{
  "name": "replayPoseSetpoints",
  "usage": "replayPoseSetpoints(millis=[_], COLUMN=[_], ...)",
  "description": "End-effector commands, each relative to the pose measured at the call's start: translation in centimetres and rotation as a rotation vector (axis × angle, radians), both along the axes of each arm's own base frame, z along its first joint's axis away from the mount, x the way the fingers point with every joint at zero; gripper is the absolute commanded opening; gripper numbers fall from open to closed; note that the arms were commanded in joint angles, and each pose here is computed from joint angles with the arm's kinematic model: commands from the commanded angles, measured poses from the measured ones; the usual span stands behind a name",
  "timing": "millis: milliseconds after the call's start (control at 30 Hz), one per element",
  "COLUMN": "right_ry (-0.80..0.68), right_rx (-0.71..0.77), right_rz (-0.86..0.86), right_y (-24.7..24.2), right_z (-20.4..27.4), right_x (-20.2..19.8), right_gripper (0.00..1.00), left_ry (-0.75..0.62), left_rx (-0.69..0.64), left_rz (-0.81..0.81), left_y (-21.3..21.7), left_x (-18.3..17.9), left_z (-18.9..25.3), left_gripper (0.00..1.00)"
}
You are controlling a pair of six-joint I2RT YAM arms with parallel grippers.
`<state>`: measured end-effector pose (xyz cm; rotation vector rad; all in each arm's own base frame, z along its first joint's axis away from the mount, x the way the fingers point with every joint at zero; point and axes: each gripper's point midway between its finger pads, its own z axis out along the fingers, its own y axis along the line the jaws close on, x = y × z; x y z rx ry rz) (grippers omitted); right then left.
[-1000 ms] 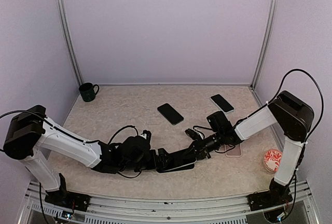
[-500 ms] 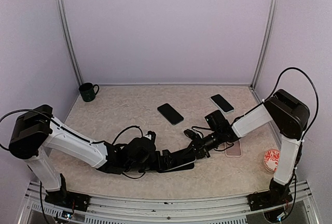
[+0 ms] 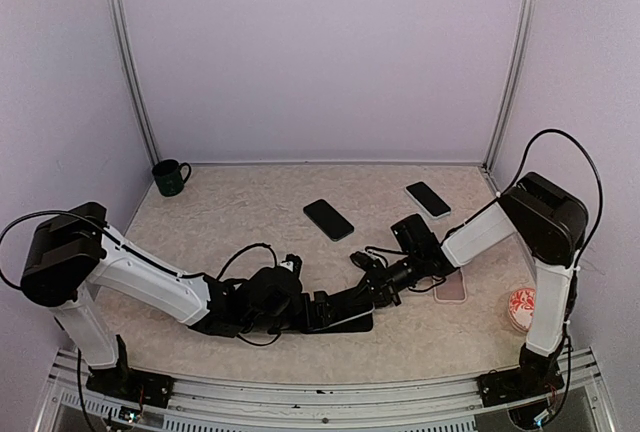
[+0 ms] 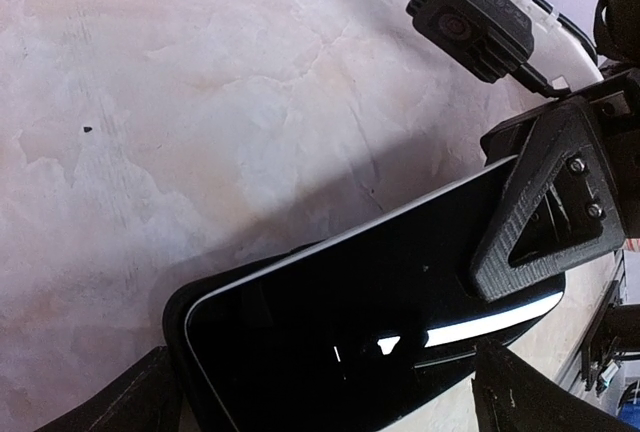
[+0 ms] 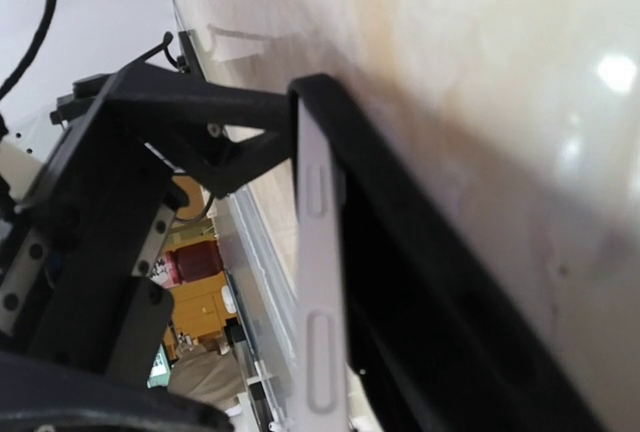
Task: Put the phone into the phone case
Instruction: Pick up the phone with the phone case from the center of the board.
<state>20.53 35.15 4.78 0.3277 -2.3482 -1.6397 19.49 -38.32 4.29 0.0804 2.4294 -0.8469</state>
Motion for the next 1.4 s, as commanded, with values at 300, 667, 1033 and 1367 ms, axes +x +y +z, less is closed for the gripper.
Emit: replayPoseSetpoints(millis=[300,667,1033,1367], right_ry=[0.031,0.052,0.025,-0.029], right_rx=[-0.134,-0.113,-0.096,-0.103], right_rz=[-0.086,-0.216,-0.267,-0.265], right_y=[0.3,-0.3,0.3,1.2], right_z=[-3.0,-2.1,-1.7,-2.8], right_x=[-1.1,-0.6,0.2,-0.7], right_gripper=[0.00,0.00,0.00,0.00], left_ry=[0.035,0.072,0.093,0.087], left_rx=[-0.018,-0.003,0.010,0.002], left_rz=[-0.006,0.016,-0.030,-0.051], left_y=[-0.6,-0.1,-0.7,-1.1], left_x=[-0.7,-2.1,-2.7,-2.8], left_z=[-0.1,0.3,-0.7,-0.5], left_gripper=[0.99,0.99,0.99,0.99])
